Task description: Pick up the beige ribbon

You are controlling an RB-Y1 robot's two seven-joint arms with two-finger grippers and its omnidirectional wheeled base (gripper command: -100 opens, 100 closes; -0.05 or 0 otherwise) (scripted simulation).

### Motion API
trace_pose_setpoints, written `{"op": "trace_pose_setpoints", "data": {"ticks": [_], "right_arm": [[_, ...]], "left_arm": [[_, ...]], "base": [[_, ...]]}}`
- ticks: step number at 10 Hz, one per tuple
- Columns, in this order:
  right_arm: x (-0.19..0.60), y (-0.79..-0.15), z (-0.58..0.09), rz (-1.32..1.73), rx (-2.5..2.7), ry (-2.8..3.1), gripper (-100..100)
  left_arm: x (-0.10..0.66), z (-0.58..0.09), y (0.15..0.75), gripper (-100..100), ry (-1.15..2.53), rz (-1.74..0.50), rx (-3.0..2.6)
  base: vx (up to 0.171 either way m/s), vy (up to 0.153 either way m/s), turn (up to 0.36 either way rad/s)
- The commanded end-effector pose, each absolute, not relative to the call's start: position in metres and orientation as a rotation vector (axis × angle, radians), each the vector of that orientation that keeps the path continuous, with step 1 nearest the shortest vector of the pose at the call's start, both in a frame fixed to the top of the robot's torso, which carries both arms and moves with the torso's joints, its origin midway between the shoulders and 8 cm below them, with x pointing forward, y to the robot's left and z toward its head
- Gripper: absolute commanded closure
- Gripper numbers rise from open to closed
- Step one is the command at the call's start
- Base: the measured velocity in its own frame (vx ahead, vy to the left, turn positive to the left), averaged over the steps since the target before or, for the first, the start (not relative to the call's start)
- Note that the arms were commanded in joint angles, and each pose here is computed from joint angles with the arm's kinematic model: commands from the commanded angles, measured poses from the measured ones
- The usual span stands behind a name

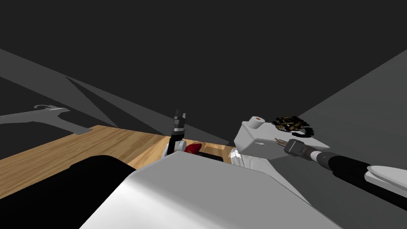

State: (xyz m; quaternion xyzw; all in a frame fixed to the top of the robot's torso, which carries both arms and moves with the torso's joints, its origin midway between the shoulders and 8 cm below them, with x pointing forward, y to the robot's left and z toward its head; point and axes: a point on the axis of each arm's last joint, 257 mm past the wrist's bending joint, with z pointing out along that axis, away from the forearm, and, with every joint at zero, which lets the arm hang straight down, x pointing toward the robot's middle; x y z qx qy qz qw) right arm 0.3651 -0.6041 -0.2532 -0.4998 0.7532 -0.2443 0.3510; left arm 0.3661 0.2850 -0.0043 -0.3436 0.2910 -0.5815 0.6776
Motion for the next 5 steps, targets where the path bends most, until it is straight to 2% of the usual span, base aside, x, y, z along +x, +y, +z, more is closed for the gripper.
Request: {"op": "trace_pose_setpoints", "data": {"ticks": [1,4,5], "right_arm": [[0.36,-0.594,-0.256,-0.615,-1.31,1.943,100],[0.36,-0.587,-0.252,-0.618,-1.321,1.928,100],[0.36,-0.586,-0.253,-0.616,-1.322,1.927,0]], "left_arm": [[0.366,-0.004,0.285,0,0.654,-1.307,-0.772],[0.366,-0.004,0.285,0,0.654,-1.307,-0.772],[0.366,-0.004,0.285,0,0.654,-1.307,-0.772]], "base": [[0.059,-0.004,-0.077],[0.051,-0.006,-0.061],[0.0,0.0,0.0]]}}
